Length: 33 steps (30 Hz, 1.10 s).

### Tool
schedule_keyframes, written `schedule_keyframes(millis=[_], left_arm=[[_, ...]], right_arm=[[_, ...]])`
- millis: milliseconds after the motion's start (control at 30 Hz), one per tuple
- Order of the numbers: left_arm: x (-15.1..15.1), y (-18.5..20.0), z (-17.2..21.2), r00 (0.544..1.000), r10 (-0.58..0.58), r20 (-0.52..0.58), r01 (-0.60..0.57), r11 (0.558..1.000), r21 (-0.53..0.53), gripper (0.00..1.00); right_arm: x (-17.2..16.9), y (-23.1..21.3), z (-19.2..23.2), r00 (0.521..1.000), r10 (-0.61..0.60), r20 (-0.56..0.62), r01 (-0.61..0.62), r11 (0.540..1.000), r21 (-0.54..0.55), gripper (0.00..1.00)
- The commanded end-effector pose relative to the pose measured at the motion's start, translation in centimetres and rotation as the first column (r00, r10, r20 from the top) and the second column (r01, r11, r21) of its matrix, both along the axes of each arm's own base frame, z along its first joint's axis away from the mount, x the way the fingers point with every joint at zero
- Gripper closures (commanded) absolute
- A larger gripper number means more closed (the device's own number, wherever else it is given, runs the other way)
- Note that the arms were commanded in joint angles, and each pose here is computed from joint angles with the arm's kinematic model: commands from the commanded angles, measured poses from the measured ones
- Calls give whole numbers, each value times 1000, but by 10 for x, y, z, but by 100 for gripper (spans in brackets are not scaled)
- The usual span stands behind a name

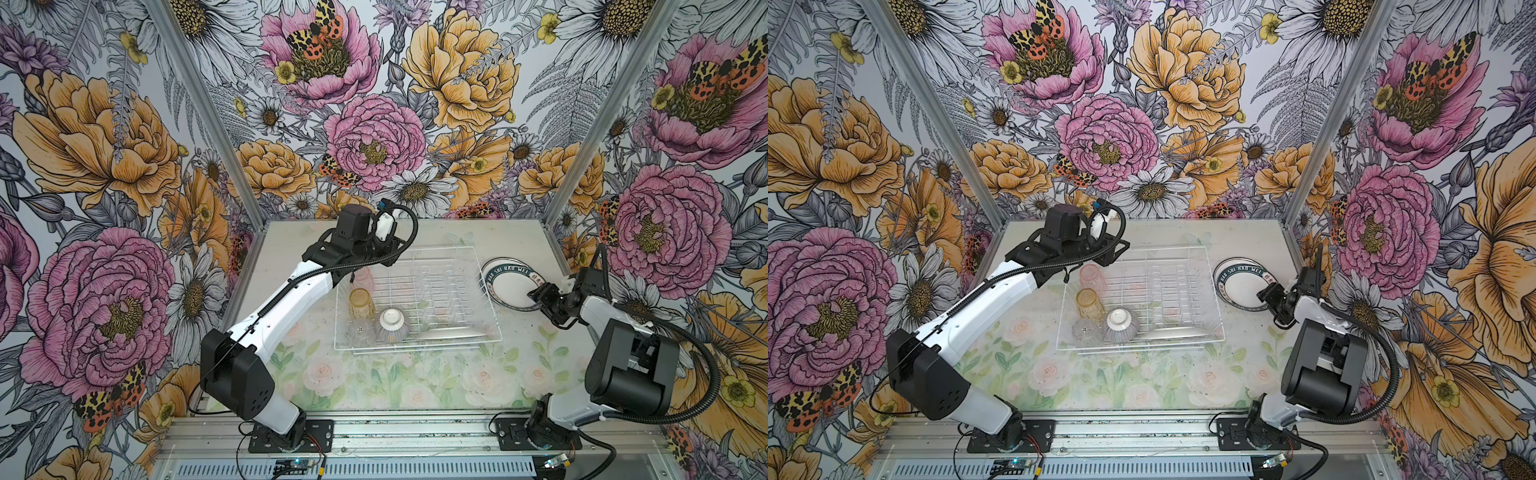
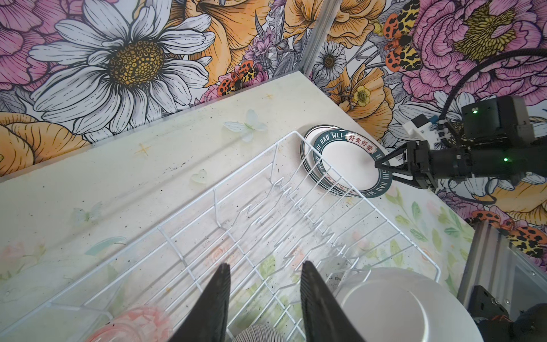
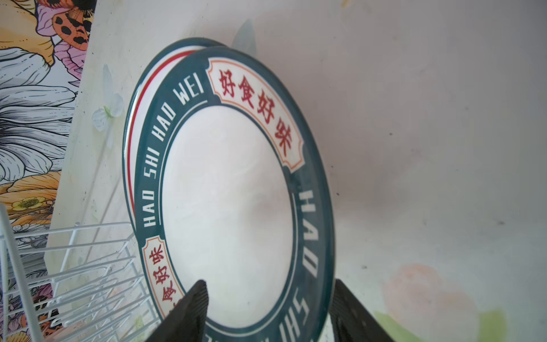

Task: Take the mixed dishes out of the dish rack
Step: 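Carry the green-rimmed plate with the right gripper and lower it onto the stack, then open the right gripper to release the plate while the left gripper moves over the rack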

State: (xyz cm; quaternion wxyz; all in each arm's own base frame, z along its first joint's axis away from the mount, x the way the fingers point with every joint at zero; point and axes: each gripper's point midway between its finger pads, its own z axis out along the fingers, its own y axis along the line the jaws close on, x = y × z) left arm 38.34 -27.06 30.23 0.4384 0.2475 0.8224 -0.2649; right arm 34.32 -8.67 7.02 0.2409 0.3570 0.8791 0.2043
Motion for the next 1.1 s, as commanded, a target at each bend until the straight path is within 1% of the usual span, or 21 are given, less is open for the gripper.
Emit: schedule_keyframes(millis=[0, 467, 1067], left_arm=[[3, 1, -1, 1000, -18, 6, 18, 1000, 3, 60], [2, -2, -8, 999, -35, -10, 36, 999, 15, 60], [-3, -2, -14, 998, -51, -26, 52, 998, 25, 60]], right_arm=[[5, -9, -1, 1000, 8, -21, -9, 999, -48, 32], [31, -1, -7, 998, 36, -48, -39, 996, -77, 28], [51, 3, -23, 994, 48, -95, -58, 993, -104, 24]])
